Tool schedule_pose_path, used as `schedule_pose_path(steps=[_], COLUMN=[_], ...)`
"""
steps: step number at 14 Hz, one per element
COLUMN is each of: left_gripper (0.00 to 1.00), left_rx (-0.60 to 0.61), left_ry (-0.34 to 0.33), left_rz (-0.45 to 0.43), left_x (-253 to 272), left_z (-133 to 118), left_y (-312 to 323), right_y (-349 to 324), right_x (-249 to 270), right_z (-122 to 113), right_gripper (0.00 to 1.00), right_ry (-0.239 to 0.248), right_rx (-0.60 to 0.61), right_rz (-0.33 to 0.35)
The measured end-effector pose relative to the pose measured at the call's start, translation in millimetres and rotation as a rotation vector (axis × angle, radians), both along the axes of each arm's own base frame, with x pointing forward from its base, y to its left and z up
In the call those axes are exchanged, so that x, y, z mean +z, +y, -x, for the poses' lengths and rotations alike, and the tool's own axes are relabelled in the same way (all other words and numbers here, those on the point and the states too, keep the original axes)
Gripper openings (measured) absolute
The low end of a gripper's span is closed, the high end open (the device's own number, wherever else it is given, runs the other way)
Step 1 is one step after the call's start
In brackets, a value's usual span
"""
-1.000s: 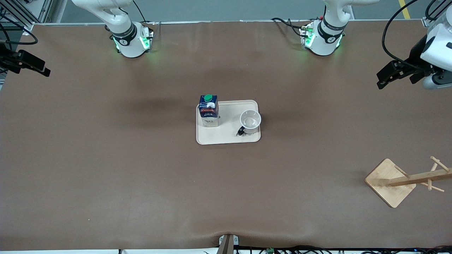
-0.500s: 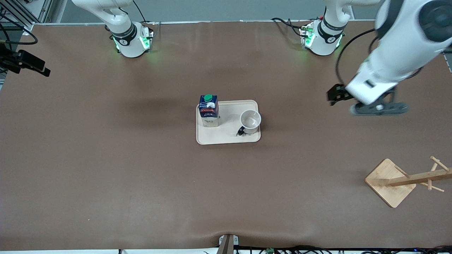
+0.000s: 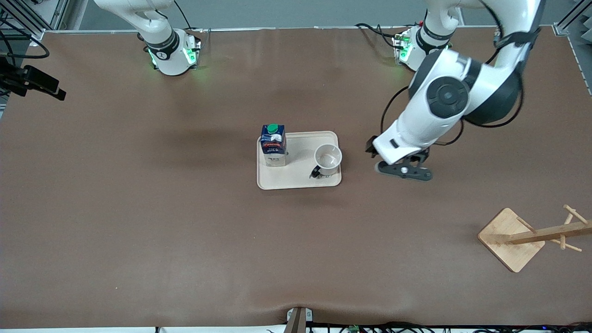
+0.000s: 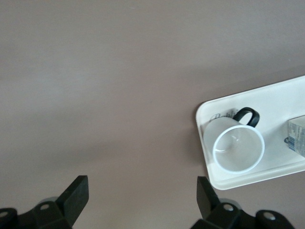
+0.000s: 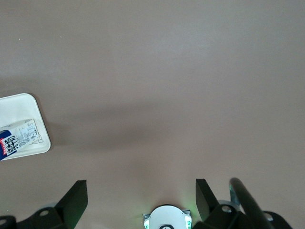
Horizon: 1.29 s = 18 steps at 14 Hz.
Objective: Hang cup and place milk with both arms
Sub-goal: 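Reach the left gripper down to the white mug on the tray, then close the left gripper on the white mug's rim and lift it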
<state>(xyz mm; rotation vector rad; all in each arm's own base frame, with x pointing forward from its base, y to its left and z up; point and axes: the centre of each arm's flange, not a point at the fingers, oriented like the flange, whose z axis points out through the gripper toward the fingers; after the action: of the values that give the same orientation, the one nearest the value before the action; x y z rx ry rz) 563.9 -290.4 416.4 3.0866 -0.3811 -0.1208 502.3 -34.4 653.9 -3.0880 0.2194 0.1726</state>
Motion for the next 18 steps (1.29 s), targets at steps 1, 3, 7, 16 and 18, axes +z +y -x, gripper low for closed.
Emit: schedule_pose_path(steps=[1,3,7,16,18], left_gripper=[1.0,1.0,1.0,0.78,0.56], left_rx=[-0.024,-0.067,-0.1,-0.213,-0.224], left_ry=[0.012,0.029,0.065,0.069,0.058], left_rz=[0.013,0.044,0.074,0.042,0.039], left_x=[-17,-50,-114,-198,-204], left_z=[3,10,17,38,37], left_y=[-13,-41,-69,-99,-100], right_y=[0,0,0,0,0], right_x=[0,0,0,0,0], right_z=[0,0,0,0,0], right_gripper=[1.0,1.0,1.0,1.0,1.0], right_ry=[0.0,0.0,0.0,0.0,0.0], right_rx=[0.0,0.0,0.0,0.0,0.0], right_rz=[0.0,0.0,0.0,0.0,0.0])
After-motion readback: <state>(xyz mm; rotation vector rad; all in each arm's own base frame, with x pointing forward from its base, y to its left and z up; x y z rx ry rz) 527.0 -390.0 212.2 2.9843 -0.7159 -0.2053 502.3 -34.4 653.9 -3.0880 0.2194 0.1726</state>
